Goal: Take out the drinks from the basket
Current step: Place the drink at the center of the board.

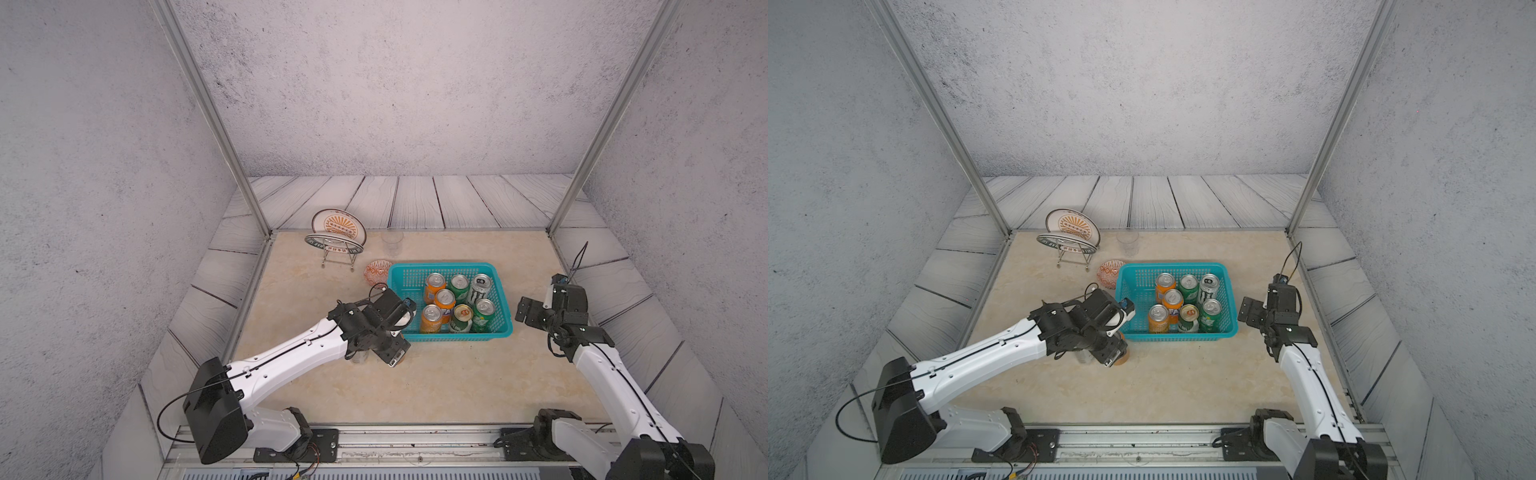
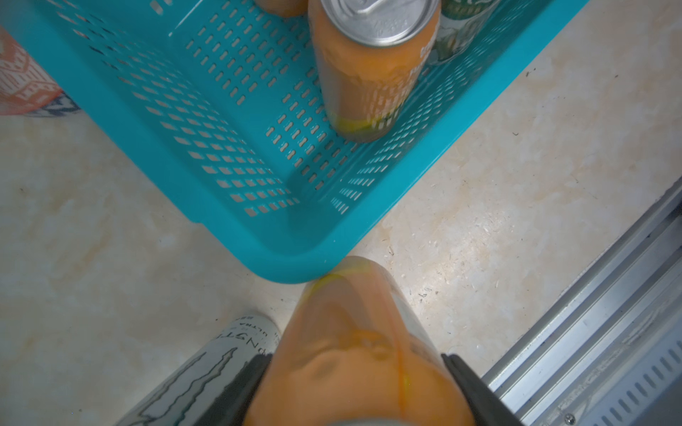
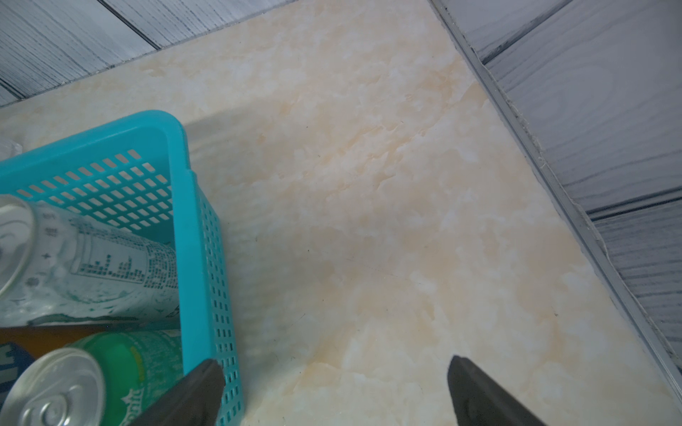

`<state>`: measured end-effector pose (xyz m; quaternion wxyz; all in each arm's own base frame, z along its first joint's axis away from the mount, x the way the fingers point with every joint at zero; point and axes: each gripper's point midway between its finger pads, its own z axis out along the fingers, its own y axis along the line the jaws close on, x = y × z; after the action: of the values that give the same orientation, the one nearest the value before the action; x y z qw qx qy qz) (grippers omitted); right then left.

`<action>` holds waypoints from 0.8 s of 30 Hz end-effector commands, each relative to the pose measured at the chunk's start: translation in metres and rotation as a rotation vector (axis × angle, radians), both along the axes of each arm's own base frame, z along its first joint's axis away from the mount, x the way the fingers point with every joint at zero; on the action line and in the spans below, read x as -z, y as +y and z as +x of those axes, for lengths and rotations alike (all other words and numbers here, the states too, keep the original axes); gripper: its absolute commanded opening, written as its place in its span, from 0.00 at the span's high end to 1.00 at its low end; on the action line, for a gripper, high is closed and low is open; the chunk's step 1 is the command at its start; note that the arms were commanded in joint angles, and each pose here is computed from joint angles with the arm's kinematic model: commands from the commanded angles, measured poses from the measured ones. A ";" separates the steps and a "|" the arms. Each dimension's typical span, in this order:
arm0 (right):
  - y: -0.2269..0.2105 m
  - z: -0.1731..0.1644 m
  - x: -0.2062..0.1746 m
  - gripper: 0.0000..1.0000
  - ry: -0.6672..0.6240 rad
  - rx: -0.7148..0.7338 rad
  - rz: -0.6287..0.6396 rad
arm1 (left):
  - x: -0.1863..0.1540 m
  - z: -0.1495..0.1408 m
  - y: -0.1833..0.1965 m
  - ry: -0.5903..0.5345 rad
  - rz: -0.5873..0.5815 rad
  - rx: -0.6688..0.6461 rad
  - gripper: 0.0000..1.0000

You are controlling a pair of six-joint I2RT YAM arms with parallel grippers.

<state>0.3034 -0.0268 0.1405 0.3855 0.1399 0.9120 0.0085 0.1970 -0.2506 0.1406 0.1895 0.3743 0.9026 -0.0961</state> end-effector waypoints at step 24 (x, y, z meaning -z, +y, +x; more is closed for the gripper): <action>0.000 0.003 -0.004 0.01 -0.009 -0.012 -0.006 | 0.038 0.021 -0.009 -0.002 0.063 -0.087 0.34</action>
<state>0.3036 -0.0269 0.1405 0.3857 0.1393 0.9120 0.0081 0.2034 -0.2465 0.0945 0.1410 0.3536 0.9235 -0.0472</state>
